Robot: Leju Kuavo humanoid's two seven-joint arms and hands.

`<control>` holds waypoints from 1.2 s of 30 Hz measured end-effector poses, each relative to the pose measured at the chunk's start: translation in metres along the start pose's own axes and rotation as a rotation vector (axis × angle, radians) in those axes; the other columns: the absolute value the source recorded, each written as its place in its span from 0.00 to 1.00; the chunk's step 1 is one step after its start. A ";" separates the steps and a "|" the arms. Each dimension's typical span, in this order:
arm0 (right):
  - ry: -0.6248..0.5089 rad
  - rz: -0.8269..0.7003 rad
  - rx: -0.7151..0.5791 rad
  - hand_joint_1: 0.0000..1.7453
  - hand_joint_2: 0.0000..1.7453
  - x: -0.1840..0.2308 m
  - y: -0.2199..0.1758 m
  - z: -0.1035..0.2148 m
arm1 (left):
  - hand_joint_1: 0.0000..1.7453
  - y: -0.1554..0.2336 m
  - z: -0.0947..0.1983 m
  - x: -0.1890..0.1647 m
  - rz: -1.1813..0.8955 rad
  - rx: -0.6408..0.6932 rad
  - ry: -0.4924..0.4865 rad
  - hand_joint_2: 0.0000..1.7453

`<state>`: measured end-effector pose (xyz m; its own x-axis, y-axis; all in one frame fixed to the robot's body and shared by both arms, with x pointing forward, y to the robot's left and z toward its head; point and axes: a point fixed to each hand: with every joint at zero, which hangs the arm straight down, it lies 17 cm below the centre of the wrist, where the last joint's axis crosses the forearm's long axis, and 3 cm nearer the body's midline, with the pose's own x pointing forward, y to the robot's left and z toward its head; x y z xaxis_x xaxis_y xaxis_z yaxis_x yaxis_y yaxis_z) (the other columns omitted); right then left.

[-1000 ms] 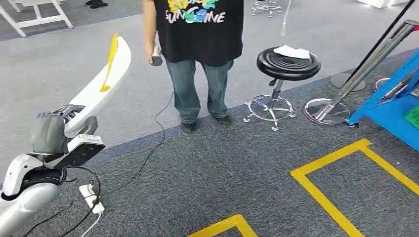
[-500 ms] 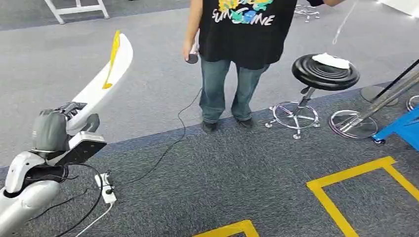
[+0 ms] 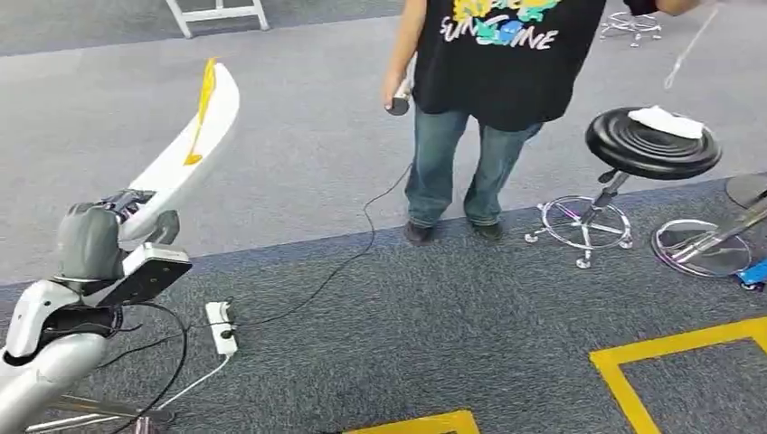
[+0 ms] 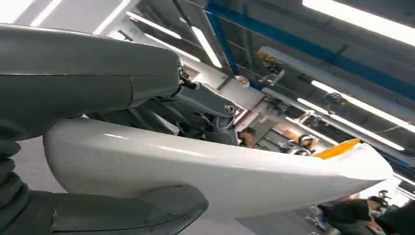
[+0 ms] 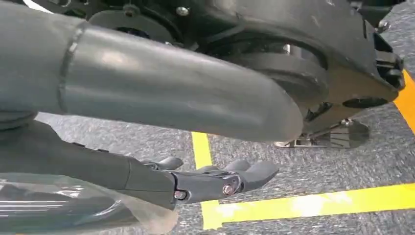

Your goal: Take the parts from the cabinet and place them on the table.

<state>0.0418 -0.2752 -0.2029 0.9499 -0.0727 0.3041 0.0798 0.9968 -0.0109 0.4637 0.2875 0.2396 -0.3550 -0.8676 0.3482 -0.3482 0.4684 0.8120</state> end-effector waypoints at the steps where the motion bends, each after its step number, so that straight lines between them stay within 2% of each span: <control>1: 0.000 -0.001 0.002 0.00 0.00 0.000 0.001 0.000 | 1.00 0.000 0.000 0.000 0.000 0.001 0.002 1.00; 36: 0.003 -0.001 0.001 0.00 0.00 -0.001 0.000 0.002 | 1.00 0.000 -0.001 0.000 0.004 0.002 0.005 1.00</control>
<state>0.0405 -0.2751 -0.2009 0.9506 -0.0739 0.3015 0.0804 0.9967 -0.0093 0.4642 0.2878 0.2402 -0.3524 -0.8667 0.3532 -0.3489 0.4718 0.8097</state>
